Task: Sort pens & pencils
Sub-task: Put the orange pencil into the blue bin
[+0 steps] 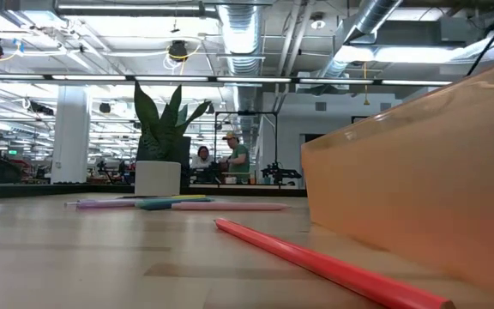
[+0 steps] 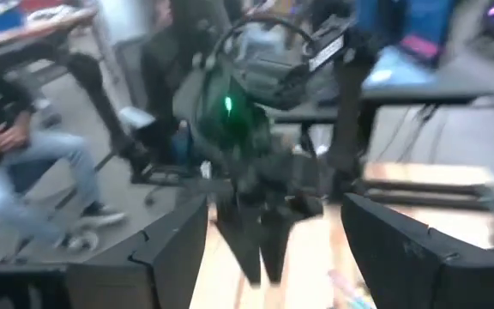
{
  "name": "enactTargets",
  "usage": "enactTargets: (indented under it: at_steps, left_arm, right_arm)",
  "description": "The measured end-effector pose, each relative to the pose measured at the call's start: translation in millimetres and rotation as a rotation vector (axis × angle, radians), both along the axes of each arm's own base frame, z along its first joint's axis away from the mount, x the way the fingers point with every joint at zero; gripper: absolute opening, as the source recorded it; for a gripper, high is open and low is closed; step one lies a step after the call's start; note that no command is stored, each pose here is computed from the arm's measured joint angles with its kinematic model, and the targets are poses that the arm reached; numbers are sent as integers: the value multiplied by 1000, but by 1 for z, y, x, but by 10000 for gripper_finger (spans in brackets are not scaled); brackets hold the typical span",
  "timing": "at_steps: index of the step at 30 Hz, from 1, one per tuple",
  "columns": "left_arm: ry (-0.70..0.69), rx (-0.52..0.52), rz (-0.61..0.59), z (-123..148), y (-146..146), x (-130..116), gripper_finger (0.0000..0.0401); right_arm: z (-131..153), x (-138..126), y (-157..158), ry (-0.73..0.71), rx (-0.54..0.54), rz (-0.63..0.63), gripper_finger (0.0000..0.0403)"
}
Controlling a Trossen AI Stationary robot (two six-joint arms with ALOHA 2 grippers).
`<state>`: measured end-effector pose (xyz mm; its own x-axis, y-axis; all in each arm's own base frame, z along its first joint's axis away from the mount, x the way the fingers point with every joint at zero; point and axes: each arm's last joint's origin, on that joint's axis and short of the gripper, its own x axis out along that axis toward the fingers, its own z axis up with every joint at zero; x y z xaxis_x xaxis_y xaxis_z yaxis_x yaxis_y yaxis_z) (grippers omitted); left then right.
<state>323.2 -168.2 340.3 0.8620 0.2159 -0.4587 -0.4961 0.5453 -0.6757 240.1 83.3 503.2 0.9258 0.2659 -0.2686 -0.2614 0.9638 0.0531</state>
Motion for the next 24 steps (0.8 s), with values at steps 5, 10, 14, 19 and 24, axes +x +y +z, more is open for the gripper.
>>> enactTargets:
  at_steps: [5,10,14,19,24]
  left_arm:
    - [-152,244,-20,76,14,-32,126]
    - [-205,401,37,114,19,-60,126]
    - [-168,446,72,111,14,-67,126]
    - [-114,350,124,81,12,-66,126]
    - [-98,235,184,44,9,-62,126]
  right_arm:
    - [17,-32,-6,-94,-28,-194,290]
    - [26,-56,-17,-137,-49,-389,290]
    - [20,-68,-26,-72,-79,-513,290]
    - [3,-70,-35,83,-107,-598,290]
    - [-4,-61,-37,124,-123,-629,290]
